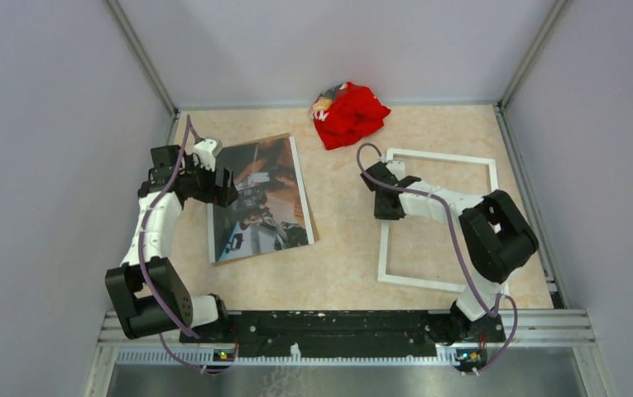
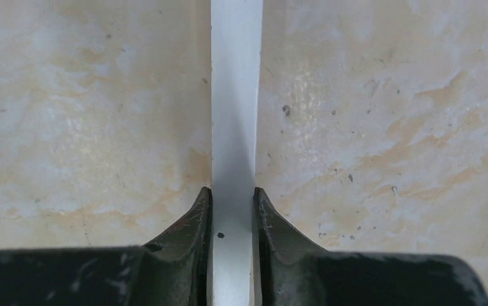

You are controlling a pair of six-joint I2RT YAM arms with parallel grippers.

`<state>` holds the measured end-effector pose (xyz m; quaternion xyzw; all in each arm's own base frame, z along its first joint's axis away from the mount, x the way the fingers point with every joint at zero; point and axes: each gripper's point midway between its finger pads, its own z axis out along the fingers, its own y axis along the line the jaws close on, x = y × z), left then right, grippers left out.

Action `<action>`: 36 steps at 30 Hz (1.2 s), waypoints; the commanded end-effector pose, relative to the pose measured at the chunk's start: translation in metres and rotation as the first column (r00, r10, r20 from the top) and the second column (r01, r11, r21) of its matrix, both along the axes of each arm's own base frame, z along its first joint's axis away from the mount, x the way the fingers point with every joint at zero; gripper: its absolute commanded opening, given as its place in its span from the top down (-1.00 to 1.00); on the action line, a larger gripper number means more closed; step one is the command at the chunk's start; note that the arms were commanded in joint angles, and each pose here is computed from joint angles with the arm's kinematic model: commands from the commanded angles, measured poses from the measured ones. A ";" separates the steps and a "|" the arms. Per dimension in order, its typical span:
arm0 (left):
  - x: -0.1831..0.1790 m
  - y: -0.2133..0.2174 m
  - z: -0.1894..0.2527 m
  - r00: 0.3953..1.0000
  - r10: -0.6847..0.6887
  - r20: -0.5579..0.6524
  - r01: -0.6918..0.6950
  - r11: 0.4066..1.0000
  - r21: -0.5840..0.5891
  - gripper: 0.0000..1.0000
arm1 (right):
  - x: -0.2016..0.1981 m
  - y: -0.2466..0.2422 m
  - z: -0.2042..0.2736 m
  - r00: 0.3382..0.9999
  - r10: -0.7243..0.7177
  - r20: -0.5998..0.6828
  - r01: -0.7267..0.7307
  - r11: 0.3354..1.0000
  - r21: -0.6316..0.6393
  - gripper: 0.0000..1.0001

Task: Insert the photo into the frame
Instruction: Turn over the photo frame at the center of the board.

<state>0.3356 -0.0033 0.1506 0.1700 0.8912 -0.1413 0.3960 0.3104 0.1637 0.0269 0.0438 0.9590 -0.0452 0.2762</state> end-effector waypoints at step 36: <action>-0.024 -0.136 0.093 0.934 -0.305 0.186 0.323 0.943 -0.076 -0.96 | -0.038 0.178 0.353 0.939 0.151 0.309 -0.338 0.243 0.909 1.00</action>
